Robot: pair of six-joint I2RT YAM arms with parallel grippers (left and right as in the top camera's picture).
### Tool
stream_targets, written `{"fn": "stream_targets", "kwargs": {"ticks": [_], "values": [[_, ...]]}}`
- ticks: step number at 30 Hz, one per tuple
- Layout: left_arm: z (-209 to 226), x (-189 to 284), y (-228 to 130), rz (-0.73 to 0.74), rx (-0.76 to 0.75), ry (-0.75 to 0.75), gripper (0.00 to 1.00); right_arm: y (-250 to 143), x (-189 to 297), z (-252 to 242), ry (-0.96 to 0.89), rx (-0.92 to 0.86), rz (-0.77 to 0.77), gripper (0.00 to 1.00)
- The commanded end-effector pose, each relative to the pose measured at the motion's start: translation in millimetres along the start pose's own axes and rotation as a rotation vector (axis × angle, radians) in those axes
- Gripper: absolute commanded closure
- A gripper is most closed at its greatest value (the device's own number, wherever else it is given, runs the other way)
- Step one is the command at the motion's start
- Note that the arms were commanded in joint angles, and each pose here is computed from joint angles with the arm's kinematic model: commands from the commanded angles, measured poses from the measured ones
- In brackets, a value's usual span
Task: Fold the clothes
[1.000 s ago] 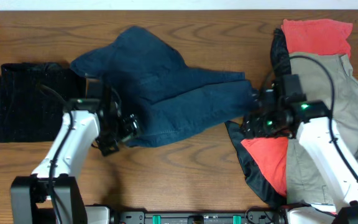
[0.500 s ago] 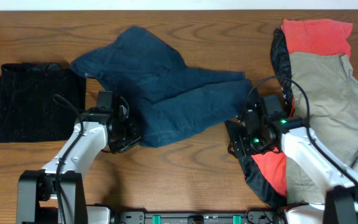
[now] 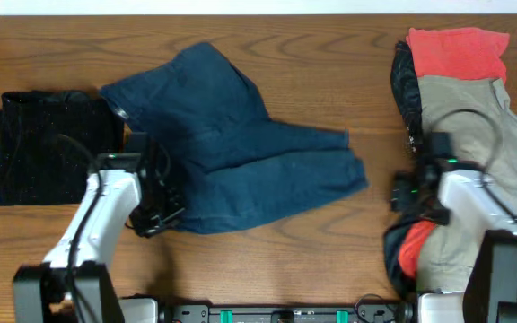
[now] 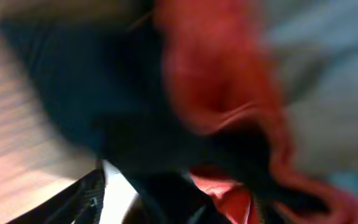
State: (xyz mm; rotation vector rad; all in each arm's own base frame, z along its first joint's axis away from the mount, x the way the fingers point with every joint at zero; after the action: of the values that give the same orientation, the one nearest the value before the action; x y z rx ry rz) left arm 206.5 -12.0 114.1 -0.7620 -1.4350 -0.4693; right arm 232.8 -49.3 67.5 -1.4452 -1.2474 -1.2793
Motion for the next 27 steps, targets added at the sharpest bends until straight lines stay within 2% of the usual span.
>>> {"fn": "stream_targets", "kwargs": {"ticks": [1, 3, 6, 10, 12, 16, 20, 27], "values": [[9.8, 25.0, 11.4, -0.126, -0.009, 0.031, 0.94, 5.6, -0.2, -44.6, -0.099, -0.209, 0.017, 0.23], [13.5, 30.1, 9.1, -0.134, -0.007, 0.025, 0.94, 15.6, 7.3, -50.3, -0.004, -0.244, -0.006, 0.22], [20.6, 35.1, 1.7, -0.120, 0.001, 0.036, 0.94, 37.4, 29.3, -40.8, 0.201, -0.147, -0.084, 0.22], [25.2, 37.3, -3.8, -0.107, 0.003, 0.052, 0.94, 65.1, 74.0, -0.8, 0.510, 0.155, -0.296, 0.25], [25.4, 37.3, -3.9, -0.106, 0.004, 0.053, 0.94, 75.4, 91.8, 20.8, 0.582, 0.294, -0.394, 0.24], [25.8, 37.4, -3.6, -0.109, 0.004, 0.056, 0.94, 91.1, 93.9, 43.6, 0.474, 0.394, -0.470, 0.26], [29.2, 37.7, -3.2, -0.120, 0.006, 0.085, 0.94, 103.9, 79.4, 48.8, 0.321, 0.419, -0.490, 0.28], [27.8, 37.7, -1.6, -0.129, 0.005, 0.077, 0.94, 127.9, 40.9, 48.8, 0.269, 0.401, -0.486, 0.28]]}}
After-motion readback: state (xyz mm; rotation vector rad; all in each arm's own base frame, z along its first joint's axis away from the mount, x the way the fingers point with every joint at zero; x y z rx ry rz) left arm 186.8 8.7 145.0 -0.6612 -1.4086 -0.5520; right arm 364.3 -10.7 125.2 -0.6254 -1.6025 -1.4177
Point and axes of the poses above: each gripper's point midway between its finger pads, its own x axis back along the fingers, its own z axis along the line the jaws close on, y = z × x, the point moved 7 cm from there along x, back along the fingers, and after that the axes turned 14 degrees about x, right-handed, at the moved point
